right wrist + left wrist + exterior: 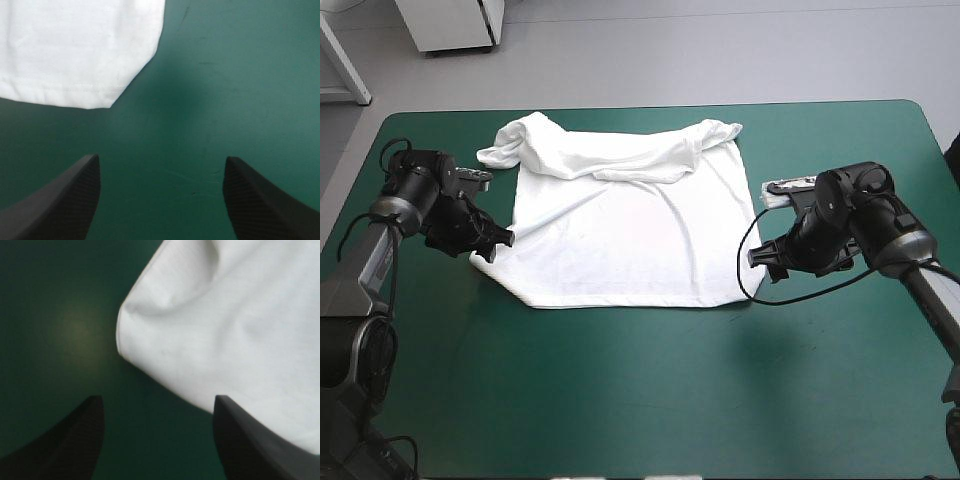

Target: Fold the cloth

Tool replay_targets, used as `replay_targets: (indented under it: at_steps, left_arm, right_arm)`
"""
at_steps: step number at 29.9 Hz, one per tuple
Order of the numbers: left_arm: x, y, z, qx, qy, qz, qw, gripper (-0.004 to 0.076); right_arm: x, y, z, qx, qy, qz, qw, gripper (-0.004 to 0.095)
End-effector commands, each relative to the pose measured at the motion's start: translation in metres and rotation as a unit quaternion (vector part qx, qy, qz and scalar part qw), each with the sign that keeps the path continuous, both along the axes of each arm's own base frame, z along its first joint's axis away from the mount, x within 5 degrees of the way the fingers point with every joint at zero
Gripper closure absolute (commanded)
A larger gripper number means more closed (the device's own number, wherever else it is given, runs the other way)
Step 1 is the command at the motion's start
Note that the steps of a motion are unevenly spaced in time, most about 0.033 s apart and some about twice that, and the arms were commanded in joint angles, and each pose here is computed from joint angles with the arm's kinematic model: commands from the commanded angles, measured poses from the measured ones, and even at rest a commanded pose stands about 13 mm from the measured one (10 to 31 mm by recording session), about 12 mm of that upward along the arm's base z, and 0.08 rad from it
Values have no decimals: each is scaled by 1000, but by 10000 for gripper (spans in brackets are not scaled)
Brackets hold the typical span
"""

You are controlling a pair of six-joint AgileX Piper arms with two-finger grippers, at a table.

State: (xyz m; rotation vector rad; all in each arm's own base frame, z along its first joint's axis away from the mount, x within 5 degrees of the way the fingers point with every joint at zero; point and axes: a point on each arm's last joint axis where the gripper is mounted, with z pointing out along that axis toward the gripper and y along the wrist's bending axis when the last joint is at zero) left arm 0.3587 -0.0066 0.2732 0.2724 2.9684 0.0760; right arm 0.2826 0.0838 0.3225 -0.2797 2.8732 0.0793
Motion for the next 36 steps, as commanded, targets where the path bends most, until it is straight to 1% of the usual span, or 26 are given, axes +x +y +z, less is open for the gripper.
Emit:
replay_targets:
  at_steps: [1, 10, 12, 13, 15, 18, 20, 22, 25, 30, 33, 36]
  left_arm:
    - [9, 0, 3, 2, -35, 2, 999, 268]
    - [28, -8, -51, -37, 29, 14, 999, 268]
    - [30, -13, -55, -62, 36, 22, 997, 271]
    - [29, -15, -56, -77, 39, 23, 996, 285]
    - [29, -19, -56, -101, 44, 29, 993, 347]
    - [28, -23, -56, -119, 48, 19, 992, 513]
    - [27, -23, -56, -121, 50, 15, 991, 630]
    - [27, -23, -56, -119, 51, 9, 992, 719]
    - [26, -24, -56, -120, 55, 1, 991, 731]
    - [26, -24, -56, -120, 58, -1, 991, 731]
    - [26, -24, -56, -120, 57, -7, 991, 731]
    - [26, -24, -56, -120, 57, -10, 991, 731]
  right_arm:
    - [-11, 1, 15, 31, -25, 6, 999, 262]
    - [-18, 0, 2, 33, -6, 0, 999, 262]
    - [-16, 2, 0, 44, -16, -2, 999, 262]
    - [-14, 3, 0, 52, -24, -3, 998, 262]
    - [-11, 6, -1, 69, -38, -6, 997, 262]
    - [-3, 9, -4, 81, -52, -14, 995, 262]
    - [3, 11, -11, 81, -46, -23, 995, 262]
    - [9, 13, -20, 81, -35, -28, 996, 262]
    - [21, 18, -38, 87, -16, -38, 995, 268]
    - [38, 29, -66, 106, 11, -55, 993, 357]
    - [42, 38, -78, 102, 13, -46, 994, 420]
    - [43, 46, -88, 92, 22, -41, 995, 454]
